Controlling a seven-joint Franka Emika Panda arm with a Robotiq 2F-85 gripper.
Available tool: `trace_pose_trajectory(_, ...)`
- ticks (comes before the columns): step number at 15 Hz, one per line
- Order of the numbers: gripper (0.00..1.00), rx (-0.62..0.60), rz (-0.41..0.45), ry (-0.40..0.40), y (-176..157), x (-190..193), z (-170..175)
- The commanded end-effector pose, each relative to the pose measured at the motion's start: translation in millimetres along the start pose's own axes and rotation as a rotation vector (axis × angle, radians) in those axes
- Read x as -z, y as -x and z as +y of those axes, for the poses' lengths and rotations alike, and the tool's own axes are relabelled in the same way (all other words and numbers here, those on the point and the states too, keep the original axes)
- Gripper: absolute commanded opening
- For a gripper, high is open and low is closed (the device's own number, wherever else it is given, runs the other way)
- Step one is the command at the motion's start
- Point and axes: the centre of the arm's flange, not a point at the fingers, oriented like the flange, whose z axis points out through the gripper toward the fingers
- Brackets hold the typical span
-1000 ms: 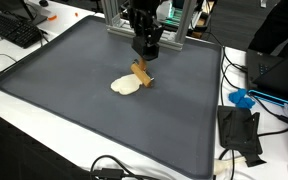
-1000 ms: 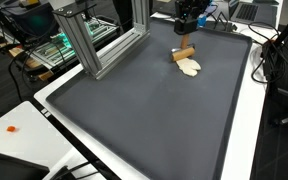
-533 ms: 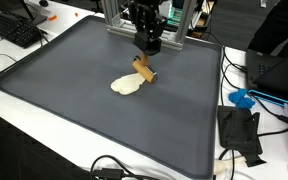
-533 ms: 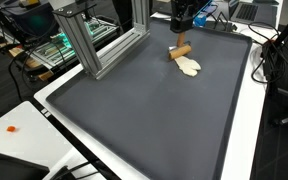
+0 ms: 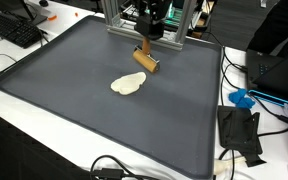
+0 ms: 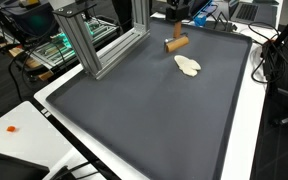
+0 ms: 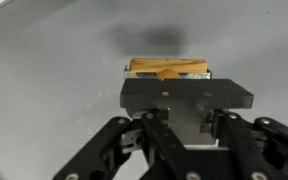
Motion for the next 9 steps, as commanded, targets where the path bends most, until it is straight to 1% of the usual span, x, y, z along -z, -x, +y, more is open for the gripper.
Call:
trace_pose_trajectory(1, 0.22, 0.044, 0.004, -0.026, 29.2, 40.6, 20.4)
trace_pose_trajectory(5, 0.22, 0.115, 0.021, -0.036, 53.2, 72.8, 36.0)
trace_pose_trajectory(9, 0.22, 0.234, 0.053, -0.048, 82.2, 93.9, 56.5)
